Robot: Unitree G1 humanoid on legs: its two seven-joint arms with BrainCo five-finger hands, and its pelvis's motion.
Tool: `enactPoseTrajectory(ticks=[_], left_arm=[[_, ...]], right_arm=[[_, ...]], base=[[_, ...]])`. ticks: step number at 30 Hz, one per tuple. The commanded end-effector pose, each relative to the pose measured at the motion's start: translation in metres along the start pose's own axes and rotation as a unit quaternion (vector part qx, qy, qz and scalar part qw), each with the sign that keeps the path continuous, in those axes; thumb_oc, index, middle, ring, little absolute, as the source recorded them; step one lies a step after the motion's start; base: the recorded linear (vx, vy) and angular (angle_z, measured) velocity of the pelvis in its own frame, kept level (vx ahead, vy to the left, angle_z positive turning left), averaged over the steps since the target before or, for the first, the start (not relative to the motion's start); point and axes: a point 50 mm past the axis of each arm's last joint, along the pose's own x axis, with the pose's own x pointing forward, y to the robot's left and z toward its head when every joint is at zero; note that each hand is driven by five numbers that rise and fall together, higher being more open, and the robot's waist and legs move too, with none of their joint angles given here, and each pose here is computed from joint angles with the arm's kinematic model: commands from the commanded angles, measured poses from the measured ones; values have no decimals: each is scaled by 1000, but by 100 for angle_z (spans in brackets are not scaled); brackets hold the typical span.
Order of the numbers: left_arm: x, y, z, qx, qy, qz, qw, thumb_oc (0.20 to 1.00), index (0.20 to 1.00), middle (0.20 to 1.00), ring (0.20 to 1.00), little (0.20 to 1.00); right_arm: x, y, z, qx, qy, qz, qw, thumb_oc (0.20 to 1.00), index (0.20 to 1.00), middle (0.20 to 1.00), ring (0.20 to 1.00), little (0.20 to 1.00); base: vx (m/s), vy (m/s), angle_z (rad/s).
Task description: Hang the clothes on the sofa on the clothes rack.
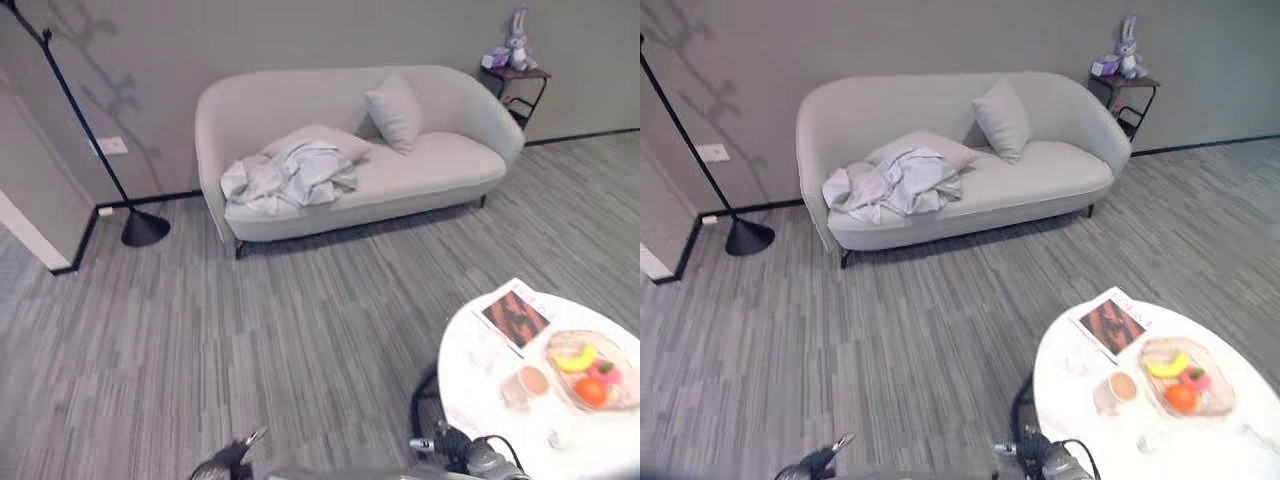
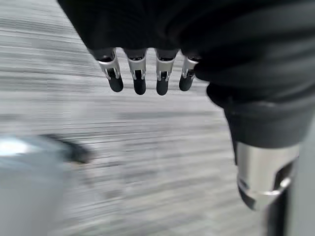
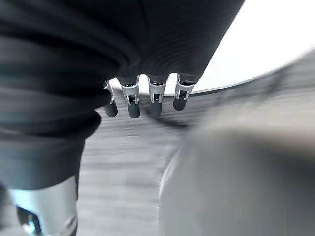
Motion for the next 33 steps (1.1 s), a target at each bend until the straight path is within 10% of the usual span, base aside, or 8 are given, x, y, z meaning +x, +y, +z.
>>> enactPoseTrajectory(ticks=[1, 17, 33], left_arm=[[-2, 21, 2, 48, -15, 36, 998, 1000, 1000, 1000, 1000, 1000], [-6, 11, -16, -107, -15, 52, 993, 1000, 1000, 1000, 1000, 1000], [-12, 23, -44, -176, 19, 115, 978, 1000, 1000, 1000, 1000, 1000]], right_arm=[[0, -14, 35, 7, -72, -27, 997, 1000, 1000, 1000, 1000, 1000], [-27, -68, 55, -37, -155, -150, 976, 1000, 1000, 1000, 1000, 1000], [-45, -110, 107, -213, -206, -348, 889, 1000, 1000, 1000, 1000, 1000]], base=[[359, -150, 78], [445, -273, 76], [458, 242, -10]])
